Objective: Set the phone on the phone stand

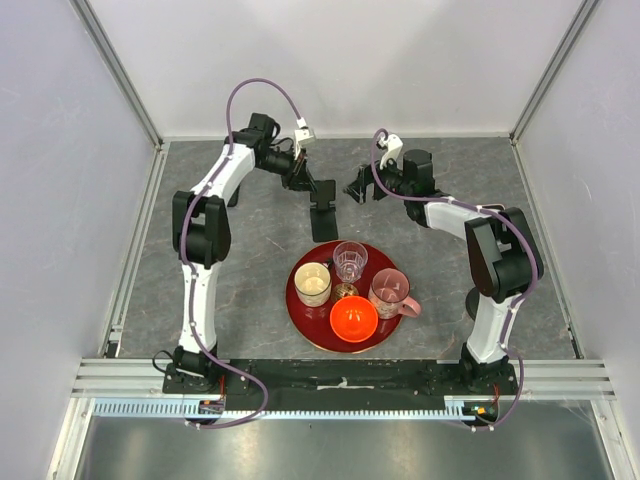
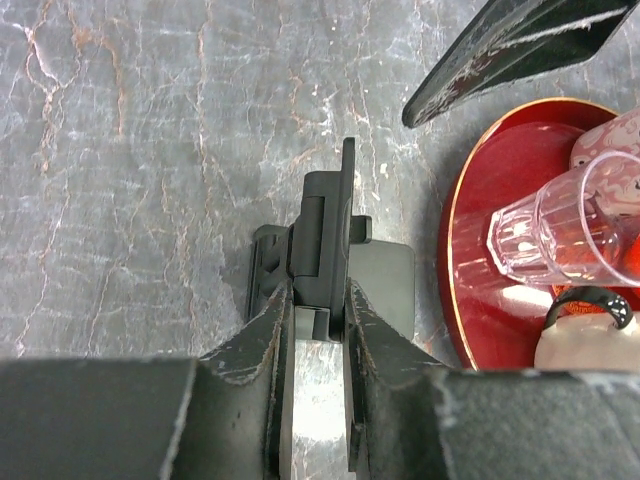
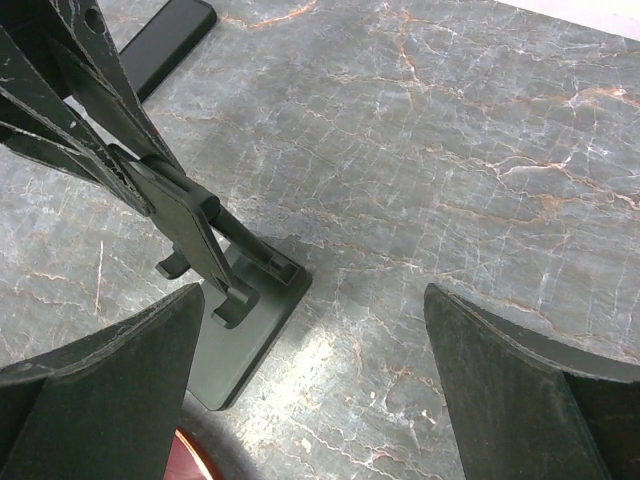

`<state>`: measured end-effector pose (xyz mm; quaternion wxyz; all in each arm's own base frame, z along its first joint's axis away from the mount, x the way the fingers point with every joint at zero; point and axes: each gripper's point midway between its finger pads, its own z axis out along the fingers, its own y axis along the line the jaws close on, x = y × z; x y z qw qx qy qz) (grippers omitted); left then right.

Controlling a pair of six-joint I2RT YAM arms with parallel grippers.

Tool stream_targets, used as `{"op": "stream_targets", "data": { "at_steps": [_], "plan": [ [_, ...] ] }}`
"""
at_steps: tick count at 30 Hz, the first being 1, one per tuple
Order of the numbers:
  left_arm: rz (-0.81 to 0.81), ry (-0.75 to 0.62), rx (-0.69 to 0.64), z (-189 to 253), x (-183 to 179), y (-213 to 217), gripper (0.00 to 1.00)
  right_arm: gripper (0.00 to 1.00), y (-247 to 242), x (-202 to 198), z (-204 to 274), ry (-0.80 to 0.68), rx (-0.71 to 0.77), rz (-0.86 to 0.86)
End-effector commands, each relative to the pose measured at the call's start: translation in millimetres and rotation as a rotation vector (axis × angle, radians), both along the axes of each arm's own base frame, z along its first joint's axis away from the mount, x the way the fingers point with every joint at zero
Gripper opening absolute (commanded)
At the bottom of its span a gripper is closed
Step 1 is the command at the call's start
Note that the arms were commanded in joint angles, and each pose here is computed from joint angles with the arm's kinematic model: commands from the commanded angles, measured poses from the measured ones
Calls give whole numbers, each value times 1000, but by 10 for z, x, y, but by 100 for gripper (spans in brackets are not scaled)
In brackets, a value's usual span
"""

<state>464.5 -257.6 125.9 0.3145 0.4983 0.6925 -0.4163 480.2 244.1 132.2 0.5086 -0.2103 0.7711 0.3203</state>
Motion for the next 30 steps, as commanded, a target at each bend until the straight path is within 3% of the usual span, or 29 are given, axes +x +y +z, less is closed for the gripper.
{"op": "stream_targets", "data": {
  "at_steps": [1, 5, 11, 17, 26, 27, 30],
  "plan": [
    [-51, -151, 20, 263, 8, 101, 2, 98, 113, 65, 300, -88, 43, 38],
    [-65, -112, -71, 342, -10, 192, 2, 98, 129, 34, 387, -114, 64, 50],
    [-80, -132, 34, 267, -1, 313, 2, 98, 137, 30, 360, -107, 65, 55],
    [-116, -136, -28, 330, -55, 254, 2, 98, 130, 17, 386, -115, 69, 56],
    [-114, -105, 26, 151, -71, 226, 3, 98, 138, 23, 394, -119, 70, 61],
    [-76, -118, 30, 186, 26, 218, 6, 98, 145, 16, 387, -118, 70, 63],
    [-5, -113, 69, 231, 93, 265, 31, 98, 139, 8, 391, -117, 68, 62]
  ]
}}
